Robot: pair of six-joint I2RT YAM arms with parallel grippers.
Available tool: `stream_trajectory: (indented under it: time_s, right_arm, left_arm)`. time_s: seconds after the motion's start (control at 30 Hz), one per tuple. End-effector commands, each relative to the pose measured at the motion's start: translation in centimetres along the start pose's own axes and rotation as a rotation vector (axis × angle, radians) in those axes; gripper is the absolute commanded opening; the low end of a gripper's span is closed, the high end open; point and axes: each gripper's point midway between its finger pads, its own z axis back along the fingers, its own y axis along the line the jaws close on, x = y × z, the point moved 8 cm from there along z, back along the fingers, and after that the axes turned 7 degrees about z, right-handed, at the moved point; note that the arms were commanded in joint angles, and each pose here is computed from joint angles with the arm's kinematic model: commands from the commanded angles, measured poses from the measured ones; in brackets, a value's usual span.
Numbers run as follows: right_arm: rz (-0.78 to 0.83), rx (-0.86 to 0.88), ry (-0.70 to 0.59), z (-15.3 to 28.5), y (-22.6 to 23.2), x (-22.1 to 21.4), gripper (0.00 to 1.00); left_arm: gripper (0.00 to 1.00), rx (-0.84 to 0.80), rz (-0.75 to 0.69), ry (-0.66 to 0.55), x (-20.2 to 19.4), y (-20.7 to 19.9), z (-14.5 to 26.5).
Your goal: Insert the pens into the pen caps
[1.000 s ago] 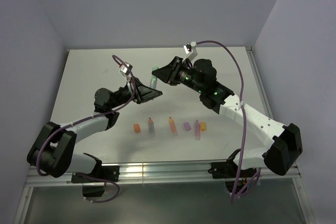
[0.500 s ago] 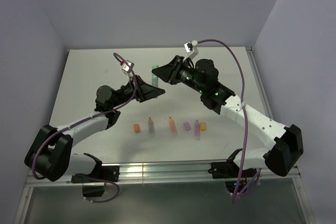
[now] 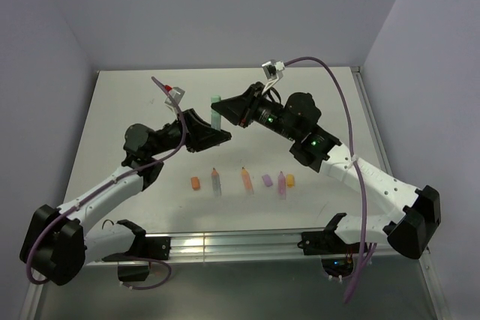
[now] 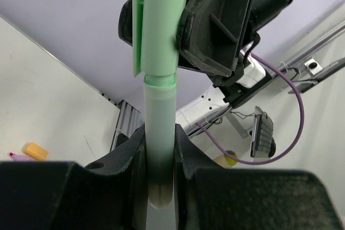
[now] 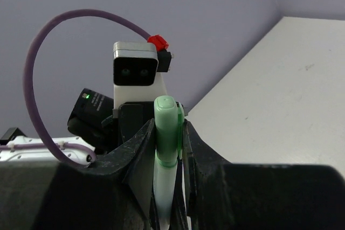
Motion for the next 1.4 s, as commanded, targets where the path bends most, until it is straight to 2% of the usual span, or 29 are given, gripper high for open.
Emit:
stream_trajectory:
  time_s: [0.0, 0.2, 0.4, 0.6, 0.87, 1.07, 1.37]
  right_arm:
    - [0.006, 0.245, 0.189, 1.7, 3.1, -3.3, 0.00]
    - [0.036, 0.344, 0.170, 2.1, 4.1, -3.4, 0.00]
    - [0.066, 0.367, 0.160, 2.3, 4.9, -3.1, 0.00]
    - [0.105, 0.400, 0.189, 2.3, 6.3, -3.8, 0.00]
    - [0.129, 0.444, 0.247, 1.9, 6.9, -5.4, 0.00]
    - [0.147, 0.548, 0.268, 2.3, 7.7, -6.3, 0.00]
    - [0.186, 0.645, 0.304, 3.0, 8.8, -7.2, 0.00]
  left_arm:
    - [0.00, -0.036, -0.148, -0.149, 3.0, -2.9, -0.4]
    - [0.00, -0.044, -0.197, -0.155, 2.9, -3.8, 0.0]
    - [0.00, -0.042, -0.238, -0.150, 2.8, -3.8, 0.0]
    - [0.00, 0.017, -0.312, -0.232, 3.3, -4.5, 0.4]
    - [0.00, -0.037, -0.375, -0.252, 3.8, -6.2, 0.4]
    - [0.00, -0.094, -0.433, -0.258, 4.0, -7.9, 0.5]
    - [0.00, -0.163, -0.503, -0.205, 3.6, -9.7, 0.8]
